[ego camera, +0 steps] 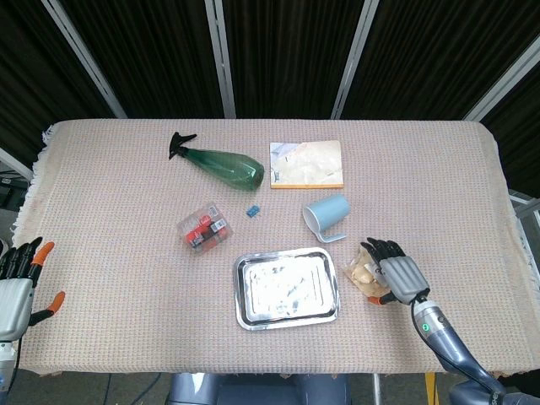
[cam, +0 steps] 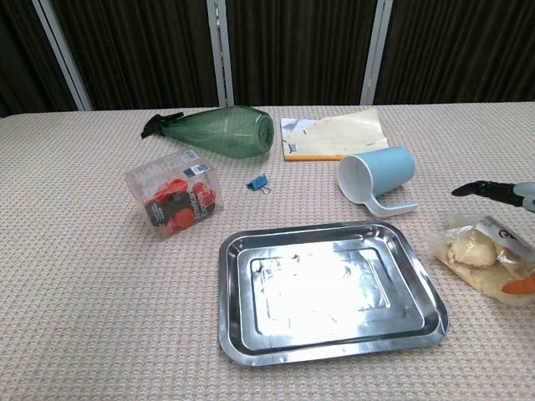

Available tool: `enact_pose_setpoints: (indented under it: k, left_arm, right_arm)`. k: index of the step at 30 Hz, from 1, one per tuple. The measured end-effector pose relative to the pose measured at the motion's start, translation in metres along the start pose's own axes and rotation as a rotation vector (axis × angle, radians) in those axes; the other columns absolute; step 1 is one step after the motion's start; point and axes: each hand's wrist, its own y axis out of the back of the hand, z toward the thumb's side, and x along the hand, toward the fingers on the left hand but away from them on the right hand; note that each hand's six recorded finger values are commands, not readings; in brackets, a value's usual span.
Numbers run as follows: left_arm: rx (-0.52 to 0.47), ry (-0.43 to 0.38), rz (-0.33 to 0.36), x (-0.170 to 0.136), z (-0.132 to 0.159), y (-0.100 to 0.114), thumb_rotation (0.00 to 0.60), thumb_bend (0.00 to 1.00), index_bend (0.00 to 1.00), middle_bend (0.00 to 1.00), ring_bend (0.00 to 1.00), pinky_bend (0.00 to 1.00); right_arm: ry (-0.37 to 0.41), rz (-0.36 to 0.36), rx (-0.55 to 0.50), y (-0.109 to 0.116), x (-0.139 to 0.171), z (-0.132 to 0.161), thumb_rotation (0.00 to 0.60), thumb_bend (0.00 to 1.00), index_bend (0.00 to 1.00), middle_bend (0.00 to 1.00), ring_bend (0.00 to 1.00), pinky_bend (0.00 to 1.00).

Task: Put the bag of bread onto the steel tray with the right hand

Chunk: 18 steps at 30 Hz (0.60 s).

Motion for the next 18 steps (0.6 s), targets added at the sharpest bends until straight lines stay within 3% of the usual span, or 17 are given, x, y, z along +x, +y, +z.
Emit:
enact_pose_setpoints:
  k: [5, 8, 10, 13, 18]
  left_arm:
    - [-0.003, 0.001, -0.004, 0.0, 0.0, -0.001, 0.6, 0.28, 0.09, 0.0, 0.0, 0.0]
    - [-0.004, 0.005, -0.007, 0.0, -0.002, -0.002, 0.6, 0.28, 0.09, 0.0, 0.0, 0.0]
    - [-0.004, 0.006, -0.01, 0.0, -0.002, -0.003, 0.6, 0.28, 0.09, 0.0, 0.0, 0.0]
    - [-0.004, 0.007, -0.013, 0.0, -0.002, -0.004, 0.6, 0.28, 0.09, 0.0, 0.0, 0.0]
    - [-0.005, 0.008, -0.014, 0.0, -0.003, -0.004, 0.6, 0.28, 0.09, 0.0, 0.0, 0.0]
  right_arm:
    - [-0.008, 0.018, 0.016, -0.001, -0.012, -0.001, 0.6, 0.0, 0.03, 0.01, 0.0, 0.02]
    - [-0.005, 0.022, 0.03, -0.001, -0.017, 0.0, 0.6, 0.01, 0.15, 0.11, 0.02, 0.12]
    - [0.001, 0.023, 0.049, -0.001, -0.021, 0.002, 0.6, 0.07, 0.3, 0.22, 0.12, 0.24]
    - [0.013, 0.017, 0.071, -0.002, -0.025, 0.005, 0.6, 0.16, 0.46, 0.35, 0.28, 0.39]
    - [0.03, -0.008, 0.088, 0.002, -0.027, 0.008, 0.6, 0.21, 0.55, 0.45, 0.41, 0.5]
